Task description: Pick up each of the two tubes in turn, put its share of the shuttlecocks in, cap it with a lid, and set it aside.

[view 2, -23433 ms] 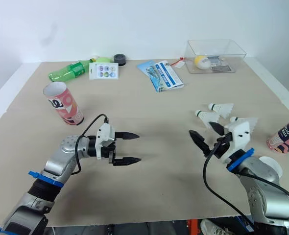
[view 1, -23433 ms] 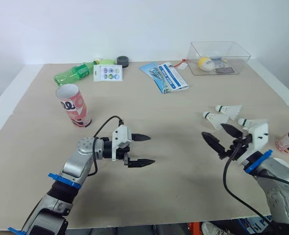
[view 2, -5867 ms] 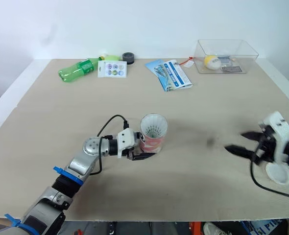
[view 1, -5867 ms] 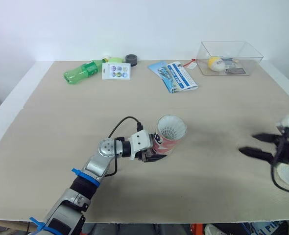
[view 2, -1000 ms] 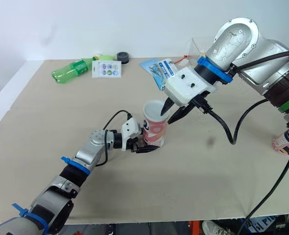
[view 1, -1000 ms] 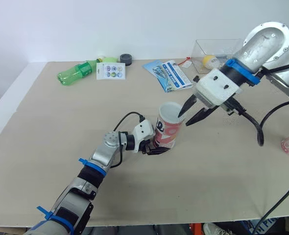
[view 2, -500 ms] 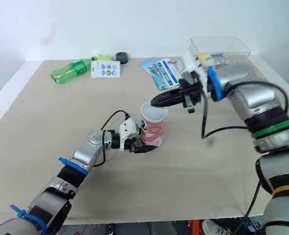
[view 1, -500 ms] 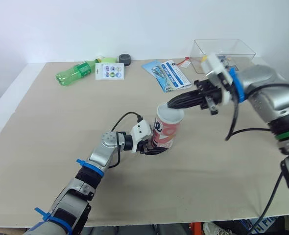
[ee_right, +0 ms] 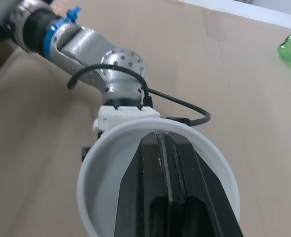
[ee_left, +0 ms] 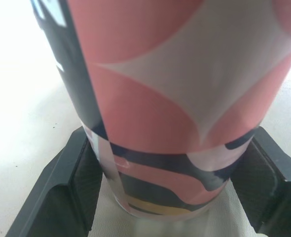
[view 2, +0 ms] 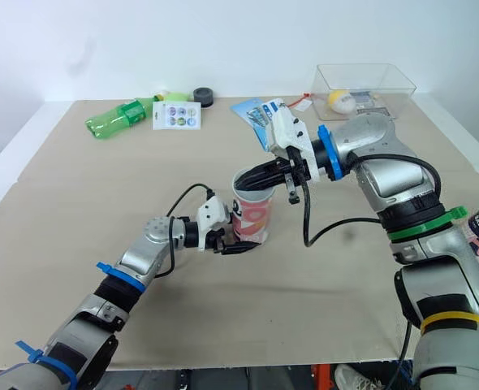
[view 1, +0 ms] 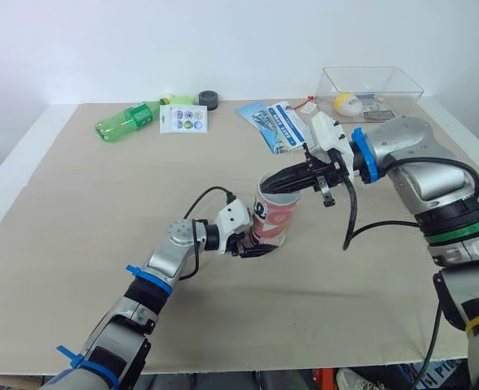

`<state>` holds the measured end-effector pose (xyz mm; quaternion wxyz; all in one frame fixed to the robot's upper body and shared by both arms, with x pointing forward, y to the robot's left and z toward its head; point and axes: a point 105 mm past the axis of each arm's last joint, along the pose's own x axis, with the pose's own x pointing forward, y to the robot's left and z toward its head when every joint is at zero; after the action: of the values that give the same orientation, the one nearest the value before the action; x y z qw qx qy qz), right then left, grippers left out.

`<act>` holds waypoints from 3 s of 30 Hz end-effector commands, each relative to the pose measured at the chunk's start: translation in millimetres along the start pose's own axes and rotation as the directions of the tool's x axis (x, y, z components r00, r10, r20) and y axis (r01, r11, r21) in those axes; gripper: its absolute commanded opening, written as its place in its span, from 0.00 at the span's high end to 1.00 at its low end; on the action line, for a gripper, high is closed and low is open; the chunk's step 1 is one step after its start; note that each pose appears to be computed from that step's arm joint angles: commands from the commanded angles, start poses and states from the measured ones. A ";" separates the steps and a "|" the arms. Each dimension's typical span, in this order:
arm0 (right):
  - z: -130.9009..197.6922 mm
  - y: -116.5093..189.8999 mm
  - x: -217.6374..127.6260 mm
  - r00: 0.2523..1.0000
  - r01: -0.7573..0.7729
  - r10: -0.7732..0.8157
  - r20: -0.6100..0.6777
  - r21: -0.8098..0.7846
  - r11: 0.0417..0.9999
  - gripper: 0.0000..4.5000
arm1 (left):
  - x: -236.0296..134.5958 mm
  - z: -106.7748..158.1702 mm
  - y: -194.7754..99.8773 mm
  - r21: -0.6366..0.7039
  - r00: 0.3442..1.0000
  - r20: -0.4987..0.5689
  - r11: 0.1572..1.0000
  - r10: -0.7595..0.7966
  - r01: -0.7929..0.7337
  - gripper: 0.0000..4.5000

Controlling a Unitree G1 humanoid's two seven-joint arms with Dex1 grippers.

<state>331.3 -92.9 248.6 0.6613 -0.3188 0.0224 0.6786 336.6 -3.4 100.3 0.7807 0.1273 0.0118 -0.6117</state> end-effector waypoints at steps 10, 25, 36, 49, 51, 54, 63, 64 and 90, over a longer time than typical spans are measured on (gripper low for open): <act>-24.4 -11.7 -6.3 0.991 0.063 -0.048 -0.127 0.112 0.992 1.00 | -1.3 -7.9 -3.1 0.030 1.000 -0.027 1.000 0.001 0.000 0.27; -24.3 -8.3 -12.4 0.995 0.077 -0.062 -0.073 0.214 0.974 1.00 | -1.9 -6.8 -1.6 0.019 1.000 -0.011 1.000 0.011 -0.011 0.27; -47.8 5.5 21.5 0.991 0.024 0.008 -0.131 0.245 0.969 1.00 | 3.4 3.5 5.7 0.056 0.999 0.023 0.998 0.031 -0.032 0.27; -17.5 -10.4 7.0 0.999 0.043 -0.040 -0.016 0.211 0.977 1.00 | 2.0 5.4 8.2 0.079 0.997 0.044 0.995 0.056 -0.060 0.27; -6.0 -12.5 -3.2 0.999 0.040 -0.043 0.010 0.199 0.979 1.00 | 1.5 4.2 7.3 0.075 0.998 0.041 0.996 0.054 -0.057 0.27; 4.3 -11.4 -16.9 0.999 0.034 -0.038 0.019 0.196 0.980 1.00 | 1.1 3.5 6.7 0.072 0.998 0.040 0.996 0.052 -0.055 0.27; 16.3 -14.9 -36.5 0.994 0.079 -0.093 0.061 0.209 0.975 1.00 | 3.4 5.2 7.2 0.067 0.998 0.046 0.997 0.047 -0.050 0.27; 16.9 -15.7 -38.6 0.992 0.087 -0.104 0.067 0.211 0.973 1.00 | 3.5 5.6 7.3 0.067 0.998 0.048 0.996 0.047 -0.050 0.27; -94.6 70.3 -21.1 0.878 0.348 -0.446 0.173 0.408 0.844 0.02 | -23.1 10.2 10.0 0.072 0.997 0.072 0.997 0.017 -0.022 0.00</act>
<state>303.2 -165.9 149.9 0.8332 -0.0775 0.0158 0.5473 339.6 13.9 101.4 0.7816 0.1349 -0.0104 -0.6090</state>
